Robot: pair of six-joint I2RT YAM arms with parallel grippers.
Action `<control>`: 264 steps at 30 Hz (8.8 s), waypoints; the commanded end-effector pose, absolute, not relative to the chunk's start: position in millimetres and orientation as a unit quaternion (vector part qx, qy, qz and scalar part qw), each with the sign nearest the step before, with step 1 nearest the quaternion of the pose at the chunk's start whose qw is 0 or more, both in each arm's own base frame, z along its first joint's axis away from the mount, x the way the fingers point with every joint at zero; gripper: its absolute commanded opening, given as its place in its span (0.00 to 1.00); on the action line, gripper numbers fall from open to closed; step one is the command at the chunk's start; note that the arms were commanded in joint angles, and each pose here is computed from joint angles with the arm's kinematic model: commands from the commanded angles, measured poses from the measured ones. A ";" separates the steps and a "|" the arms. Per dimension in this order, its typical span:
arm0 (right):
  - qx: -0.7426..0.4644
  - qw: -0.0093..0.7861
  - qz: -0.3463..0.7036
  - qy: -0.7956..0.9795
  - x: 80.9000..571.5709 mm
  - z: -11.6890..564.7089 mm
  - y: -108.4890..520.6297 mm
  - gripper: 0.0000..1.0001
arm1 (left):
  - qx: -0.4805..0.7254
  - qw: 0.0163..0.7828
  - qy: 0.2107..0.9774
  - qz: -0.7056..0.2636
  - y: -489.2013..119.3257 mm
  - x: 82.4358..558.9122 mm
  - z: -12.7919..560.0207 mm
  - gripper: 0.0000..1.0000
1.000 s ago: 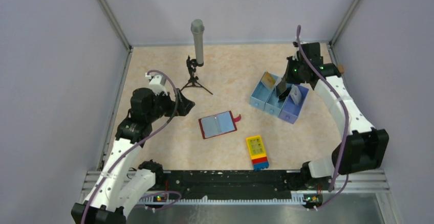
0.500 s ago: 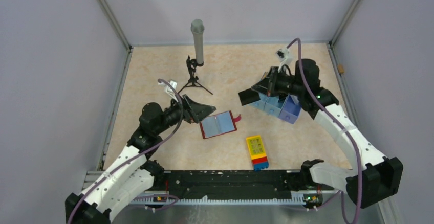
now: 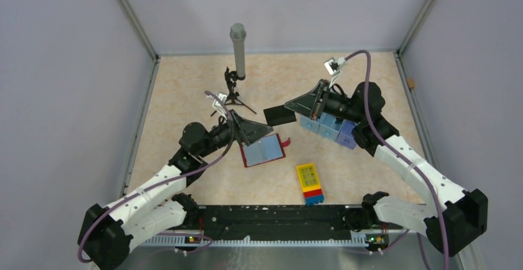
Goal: Put the credit cards into the card holder
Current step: Pick up the credit card from the storage box, then insert the credit card into the card holder, then pick up the credit card from the storage box.
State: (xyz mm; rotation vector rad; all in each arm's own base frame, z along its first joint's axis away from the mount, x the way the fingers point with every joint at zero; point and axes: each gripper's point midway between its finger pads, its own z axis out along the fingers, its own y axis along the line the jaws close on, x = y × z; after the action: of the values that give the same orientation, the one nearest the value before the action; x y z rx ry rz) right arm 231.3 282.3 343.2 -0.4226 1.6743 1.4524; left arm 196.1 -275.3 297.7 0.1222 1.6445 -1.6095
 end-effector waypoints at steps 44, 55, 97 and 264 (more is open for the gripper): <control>-0.390 0.147 0.562 0.714 135.1 223.8 295.4 0.49 | 0.243 0.210 0.715 -0.621 -291.3 128.2 237.4 0.00; -0.388 0.140 0.548 0.728 133.6 211.7 299.3 0.00 | 0.217 0.238 0.731 -0.602 -290.6 143.9 233.2 0.00; -0.158 0.160 0.439 0.870 263.8 64.5 347.2 0.00 | -0.159 0.282 0.907 -0.270 -167.8 251.0 53.2 0.64; 0.002 0.404 0.063 0.913 371.8 158.9 126.4 0.80 | -0.060 0.334 0.911 -0.234 -141.5 265.9 153.7 0.99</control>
State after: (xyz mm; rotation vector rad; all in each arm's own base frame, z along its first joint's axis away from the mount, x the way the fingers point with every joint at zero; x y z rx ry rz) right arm 356.3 165.0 164.7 -0.0587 2.3182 0.2923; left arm 269.9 -153.9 118.8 -0.3226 2.3724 -0.6684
